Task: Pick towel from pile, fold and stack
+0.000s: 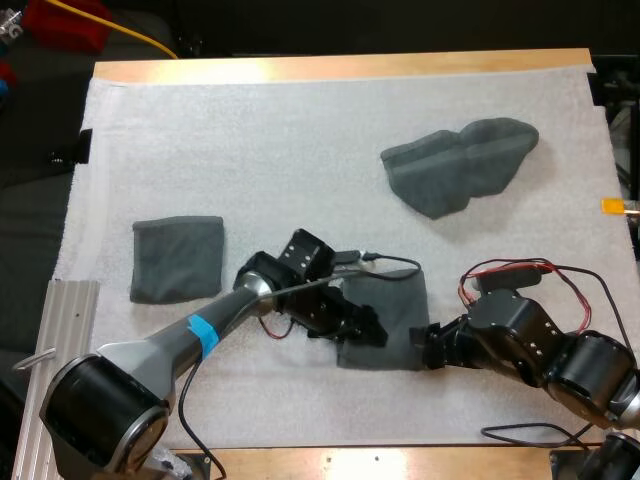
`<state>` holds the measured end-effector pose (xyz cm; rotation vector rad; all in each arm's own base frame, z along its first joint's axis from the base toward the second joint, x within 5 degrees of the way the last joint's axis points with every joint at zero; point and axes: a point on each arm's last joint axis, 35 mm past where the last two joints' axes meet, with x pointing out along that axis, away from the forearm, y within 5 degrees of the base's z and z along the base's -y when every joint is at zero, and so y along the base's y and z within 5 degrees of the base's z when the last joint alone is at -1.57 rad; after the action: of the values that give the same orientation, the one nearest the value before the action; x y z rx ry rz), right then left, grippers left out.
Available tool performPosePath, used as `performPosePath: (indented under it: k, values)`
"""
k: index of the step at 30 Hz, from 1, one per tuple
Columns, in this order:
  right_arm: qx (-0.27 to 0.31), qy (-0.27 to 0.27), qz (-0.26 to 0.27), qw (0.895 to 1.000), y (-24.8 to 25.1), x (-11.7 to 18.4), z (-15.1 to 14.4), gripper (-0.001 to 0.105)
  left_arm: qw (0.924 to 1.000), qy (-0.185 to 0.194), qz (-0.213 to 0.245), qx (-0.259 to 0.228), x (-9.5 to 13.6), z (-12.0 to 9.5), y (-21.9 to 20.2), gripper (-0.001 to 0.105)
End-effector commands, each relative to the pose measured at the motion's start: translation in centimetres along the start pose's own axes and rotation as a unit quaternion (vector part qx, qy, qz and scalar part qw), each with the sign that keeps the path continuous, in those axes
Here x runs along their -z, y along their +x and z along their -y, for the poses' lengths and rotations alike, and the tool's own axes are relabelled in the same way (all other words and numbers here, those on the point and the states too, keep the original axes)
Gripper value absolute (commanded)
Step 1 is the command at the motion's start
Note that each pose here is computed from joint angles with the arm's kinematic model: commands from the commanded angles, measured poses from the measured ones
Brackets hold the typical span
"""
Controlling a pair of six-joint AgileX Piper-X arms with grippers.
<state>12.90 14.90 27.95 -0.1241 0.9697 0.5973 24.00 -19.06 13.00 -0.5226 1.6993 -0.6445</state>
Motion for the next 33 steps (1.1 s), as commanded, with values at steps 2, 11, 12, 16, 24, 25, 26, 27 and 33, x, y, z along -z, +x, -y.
performPosePath:
  k: [2, 11, 12, 16, 24, 25, 26, 27, 33]
  values:
    - [0.001, 0.002, 0.001, 1.0, -0.2, 0.0, 0.0, 0.076, 0.9998, -0.008, -0.017, 0.003, 0.3, -0.2, 0.9, 0.07]
    - [0.001, 0.002, 0.001, 1.0, -0.2, 0.0, 0.0, 0.076, 0.9999, -0.008, -0.01, -0.006, 0.2, -0.2, 0.9, 0.021]
    - [0.001, 0.002, 0.001, 1.0, -0.2, 0.0, 0.0, 0.076, 0.9999, -0.009, -0.011, -0.007, 0.3, -0.2, 0.9, 0.015]
    - [0.0, 0.002, 0.002, 1.0, -0.2, 0.0, 0.0, 0.076, 0.9999, 0.003, -0.008, -0.005, 0.5, 0.1, 0.4, 0.0]
    - [-0.038, 0.019, 0.035, 0.998, -0.3, -0.9, -0.5, 0.076, 0.9978, 0.044, 0.049, 0.008, 0.9, 1.8, -3.2, 0.0]
    - [-0.052, 0.022, 0.041, 0.998, -0.3, -1.1, -0.6, 0.076, 0.9972, 0.045, 0.058, 0.011, 0.9, 1.8, -4.0, 0.0]
    - [-0.065, 0.022, 0.046, 0.997, -0.4, -1.3, -0.8, 0.076, 0.9967, 0.045, 0.067, 0.012, 0.9, 1.7, -4.8, 0.0]
    - [-0.073, 0.021, 0.05, 0.996, -0.4, -1.4, -0.9, 0.076, 0.9965, 0.047, 0.069, 0.011, 0.9, 1.6, -5.2, 0.0]
    - [-0.118, 0.027, 0.077, 0.99, -0.6, -2.2, -1.4, 0.076, 0.9924, 0.07, 0.093, -0.04, 0.9, 1.3, -9.6, 0.0]
